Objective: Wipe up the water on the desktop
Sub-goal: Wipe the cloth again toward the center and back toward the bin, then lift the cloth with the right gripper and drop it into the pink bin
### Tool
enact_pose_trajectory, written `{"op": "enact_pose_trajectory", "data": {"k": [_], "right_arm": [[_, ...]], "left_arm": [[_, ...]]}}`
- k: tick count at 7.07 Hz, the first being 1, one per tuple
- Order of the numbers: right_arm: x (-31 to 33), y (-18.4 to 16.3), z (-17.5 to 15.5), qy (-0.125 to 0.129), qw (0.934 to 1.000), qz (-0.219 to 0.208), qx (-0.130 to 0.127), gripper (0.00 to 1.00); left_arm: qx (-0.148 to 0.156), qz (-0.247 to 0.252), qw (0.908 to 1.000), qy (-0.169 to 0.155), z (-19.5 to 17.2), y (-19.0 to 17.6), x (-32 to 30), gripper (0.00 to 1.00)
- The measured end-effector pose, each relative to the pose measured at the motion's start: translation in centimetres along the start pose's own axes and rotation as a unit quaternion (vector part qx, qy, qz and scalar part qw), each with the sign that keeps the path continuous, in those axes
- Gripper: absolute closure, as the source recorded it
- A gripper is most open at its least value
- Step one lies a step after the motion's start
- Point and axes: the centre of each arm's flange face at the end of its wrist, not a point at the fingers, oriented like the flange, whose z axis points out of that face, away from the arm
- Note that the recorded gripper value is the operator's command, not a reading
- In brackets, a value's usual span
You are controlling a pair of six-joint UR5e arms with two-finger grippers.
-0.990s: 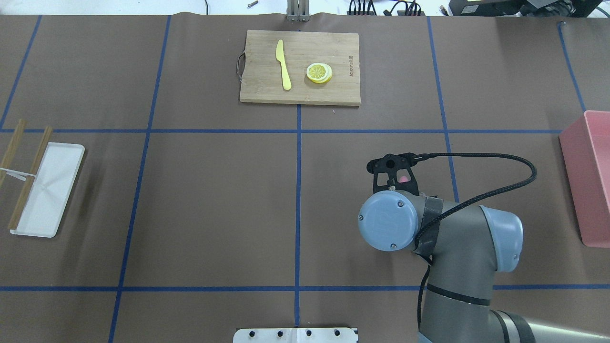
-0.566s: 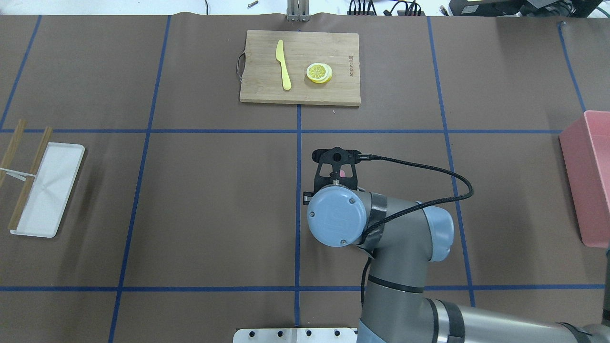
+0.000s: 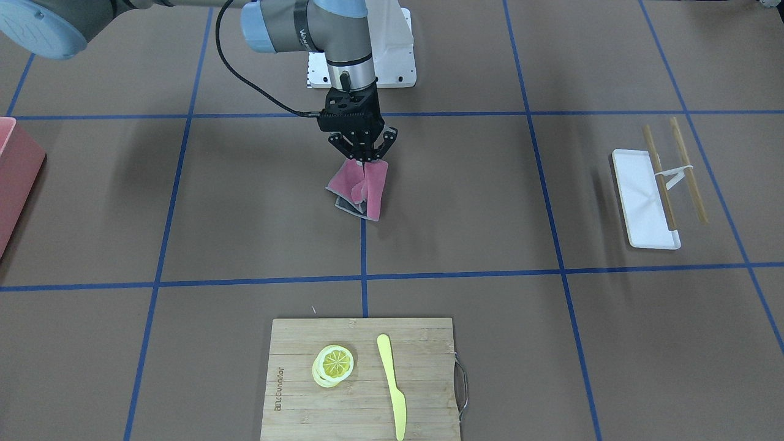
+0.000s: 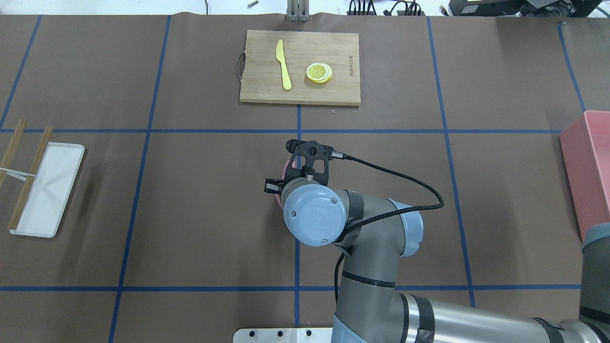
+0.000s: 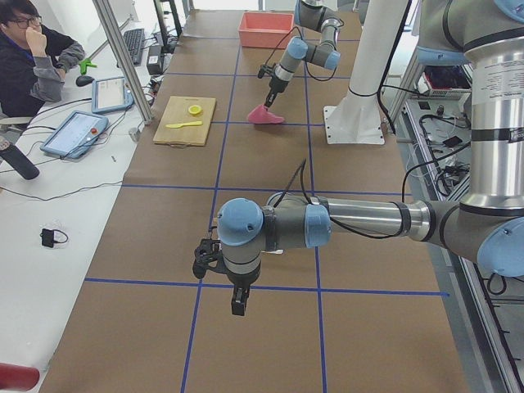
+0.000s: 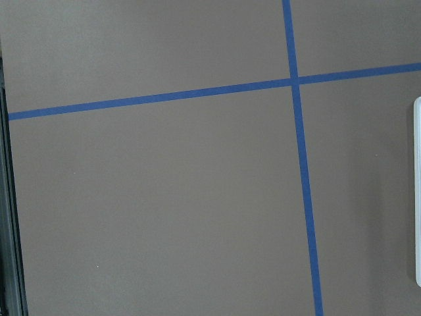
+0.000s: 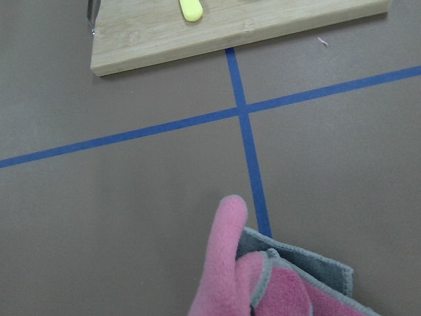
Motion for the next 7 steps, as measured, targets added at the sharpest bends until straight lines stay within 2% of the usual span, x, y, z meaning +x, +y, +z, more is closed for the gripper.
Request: {"op": "enact_pose_trajectory", "data": {"k": [1,2,3,4,5,6,7], "right_arm": [[2.7,0.2,0.2,0.033,0.9990,-0.028,-0.007,1.00],[5.7,0.1,-0.6,0.077,0.9949,-0.063,-0.019,1.00],[8.6,-0.1,-1.8,0.130,0.9860,-0.099,-0.035,1.00],[12.2,-0.3,-2.6,0.192,0.9708,-0.135,-0.052,1.00],[16.8,-0.3,-3.2,0.240,0.9547,-0.163,-0.066,1.00],[21.3,-0.5,-4.3,0.267,0.9426,-0.186,-0.077,1.00],[24.9,-1.0,-5.5,0.285,0.9332,-0.203,-0.083,1.00]], "left_arm": [[0.000,0.000,1.0000,0.000,0.0,0.0,0.0,0.01],[0.000,0.000,1.0000,0.000,0.0,0.0,0.0,0.01],[0.000,0.000,1.0000,0.000,0.0,0.0,0.0,0.01],[0.000,0.000,1.0000,0.000,0.0,0.0,0.0,0.01],[0.000,0.000,1.0000,0.000,0.0,0.0,0.0,0.01],[0.001,0.000,1.0000,0.000,-0.1,-0.1,0.0,0.01],[0.001,0.000,1.0000,0.000,-0.1,-0.1,0.0,0.01]]}}
